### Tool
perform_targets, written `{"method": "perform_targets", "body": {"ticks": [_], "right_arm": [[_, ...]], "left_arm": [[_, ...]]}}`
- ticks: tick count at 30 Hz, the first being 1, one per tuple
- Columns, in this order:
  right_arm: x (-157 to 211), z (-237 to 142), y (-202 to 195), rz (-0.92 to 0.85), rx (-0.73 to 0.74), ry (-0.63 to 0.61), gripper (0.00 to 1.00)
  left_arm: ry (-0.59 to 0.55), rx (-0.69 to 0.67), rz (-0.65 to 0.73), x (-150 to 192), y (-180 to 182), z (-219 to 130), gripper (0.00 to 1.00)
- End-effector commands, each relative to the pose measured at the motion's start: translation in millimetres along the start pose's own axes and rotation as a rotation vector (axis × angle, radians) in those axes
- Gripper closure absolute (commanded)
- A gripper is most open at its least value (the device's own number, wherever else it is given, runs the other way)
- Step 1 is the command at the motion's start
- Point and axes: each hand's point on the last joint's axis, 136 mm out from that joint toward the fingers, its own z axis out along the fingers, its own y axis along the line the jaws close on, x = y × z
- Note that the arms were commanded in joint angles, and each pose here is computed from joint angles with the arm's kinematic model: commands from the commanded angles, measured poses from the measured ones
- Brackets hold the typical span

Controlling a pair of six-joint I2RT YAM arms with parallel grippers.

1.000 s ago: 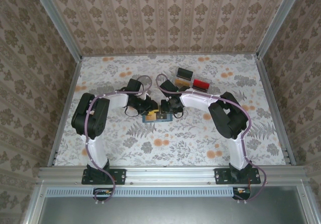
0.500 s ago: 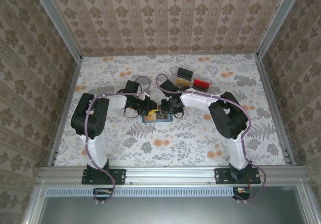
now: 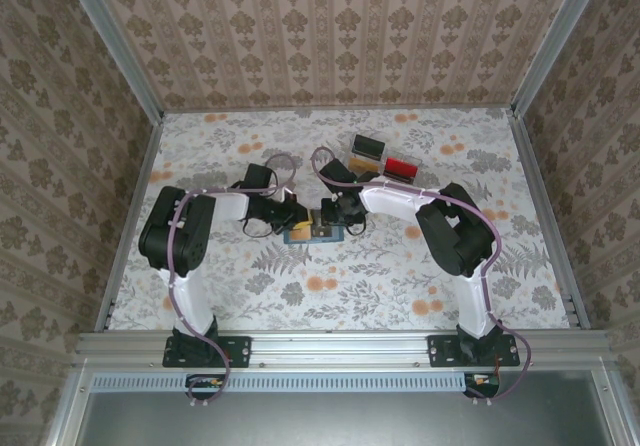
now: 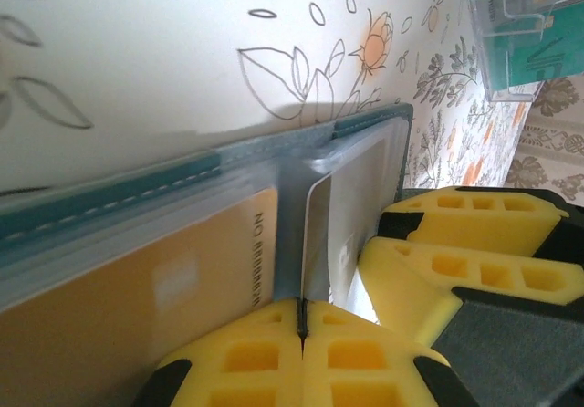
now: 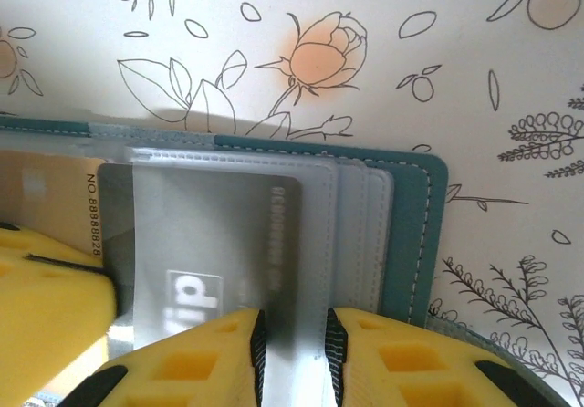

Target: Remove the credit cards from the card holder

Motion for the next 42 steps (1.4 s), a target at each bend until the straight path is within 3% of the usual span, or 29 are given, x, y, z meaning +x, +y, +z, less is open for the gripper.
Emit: {"method": "perform_targets", "body": {"ticks": [1,8,15,22,28,34,42], "right_arm": [[28.1,8.0,-9.8,0.015,-0.008,0.096,0.69],[-1.5,-39.1,24.9,0.014,-0.218,-0.012,0.60],[-15.5,-75.1,43.1,0.027,-0.319,-0.095,0.47],[-25.4,-101.2,55.4,0.118,-0.488,-0.175,0.30],[-37.6,-129.2,70.6,0.206,-0.661,-0.213,0.27],[-50.4,-144.4,82.3,0.316,-0.826,-0.183,0.28],[-56.1,-162.7,83.8,0.379,-0.934,-0.187,0.36]], "left_arm": [[-0.037,-0.009,0.059,-0.5,-3.6,-22.0,1.00],[-0.070,-0.027,0.069,0.8,-1.5,-49.8,1.00],[-0.109,-0.061,0.079,2.1,-2.6,-73.4,1.00],[-0.182,0.059,0.115,-1.2,-48.2,-96.8,1.00],[-0.241,0.219,0.073,-6.5,-97.7,-114.1,1.00],[-0.248,0.291,0.083,-6.6,-137.1,-119.4,1.00],[-0.283,0.340,0.021,-13.1,-150.2,-126.0,1.00]]}}
